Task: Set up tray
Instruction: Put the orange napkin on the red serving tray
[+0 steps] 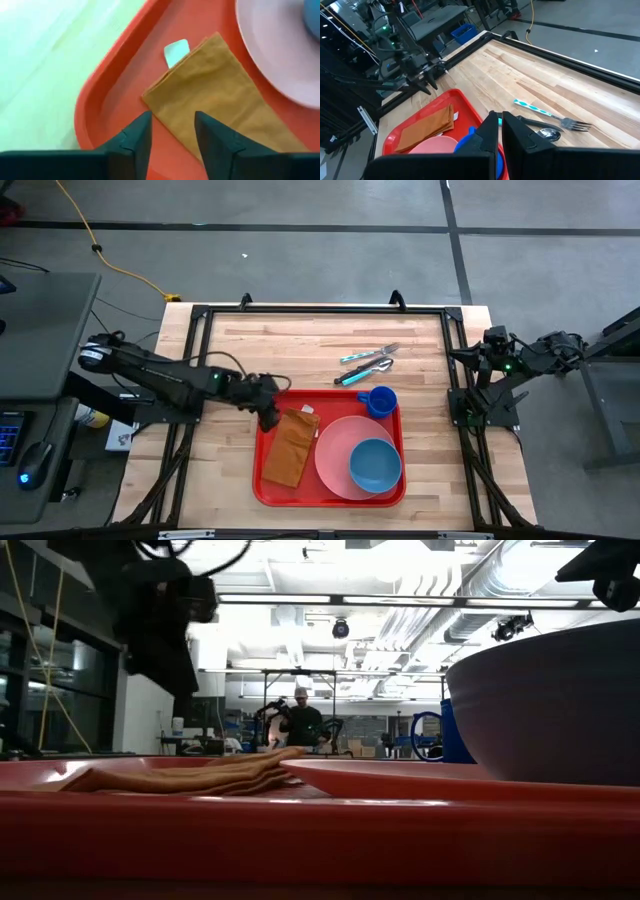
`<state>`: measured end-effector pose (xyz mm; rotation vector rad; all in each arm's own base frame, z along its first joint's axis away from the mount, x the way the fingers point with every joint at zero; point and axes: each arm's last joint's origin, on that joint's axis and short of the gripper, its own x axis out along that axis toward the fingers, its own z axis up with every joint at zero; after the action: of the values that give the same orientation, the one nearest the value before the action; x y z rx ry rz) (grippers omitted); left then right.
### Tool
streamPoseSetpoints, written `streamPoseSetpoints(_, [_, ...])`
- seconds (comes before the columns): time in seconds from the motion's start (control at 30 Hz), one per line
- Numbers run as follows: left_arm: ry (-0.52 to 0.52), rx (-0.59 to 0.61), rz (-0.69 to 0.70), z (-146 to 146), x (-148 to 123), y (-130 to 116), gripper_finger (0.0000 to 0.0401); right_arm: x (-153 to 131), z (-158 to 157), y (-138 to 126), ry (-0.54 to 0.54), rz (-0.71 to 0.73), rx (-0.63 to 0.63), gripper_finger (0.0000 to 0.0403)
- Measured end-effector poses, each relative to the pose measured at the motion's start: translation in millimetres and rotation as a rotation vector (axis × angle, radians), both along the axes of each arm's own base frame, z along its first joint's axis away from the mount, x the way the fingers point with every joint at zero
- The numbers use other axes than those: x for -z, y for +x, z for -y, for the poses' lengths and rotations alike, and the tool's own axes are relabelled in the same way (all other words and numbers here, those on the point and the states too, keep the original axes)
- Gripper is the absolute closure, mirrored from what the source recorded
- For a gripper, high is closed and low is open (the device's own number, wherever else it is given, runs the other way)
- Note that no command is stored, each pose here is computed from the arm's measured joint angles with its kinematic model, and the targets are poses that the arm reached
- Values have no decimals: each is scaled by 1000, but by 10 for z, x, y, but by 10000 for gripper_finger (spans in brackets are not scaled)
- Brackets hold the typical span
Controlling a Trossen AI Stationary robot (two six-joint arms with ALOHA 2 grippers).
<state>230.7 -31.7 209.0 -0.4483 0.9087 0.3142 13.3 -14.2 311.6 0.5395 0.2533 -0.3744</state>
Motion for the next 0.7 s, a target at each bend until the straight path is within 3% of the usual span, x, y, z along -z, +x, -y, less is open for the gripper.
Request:
streamPoseSetpoints(0.2, [7,261,23,-138,-7,78,289,-11,-1,4,43,25,20,402])
streamPoseSetpoints(0.47, [84,418,-25,-174,102,124,384,-73,0,24,59,97,57,402])
streamPoseSetpoints(0.57, [104,446,-44,-170,145,141,387,-84,6,25,57,112,81,401])
streamPoseSetpoints(0.7, [135,448,-81,-177,230,180,352,-86,8,24,77,124,98,402])
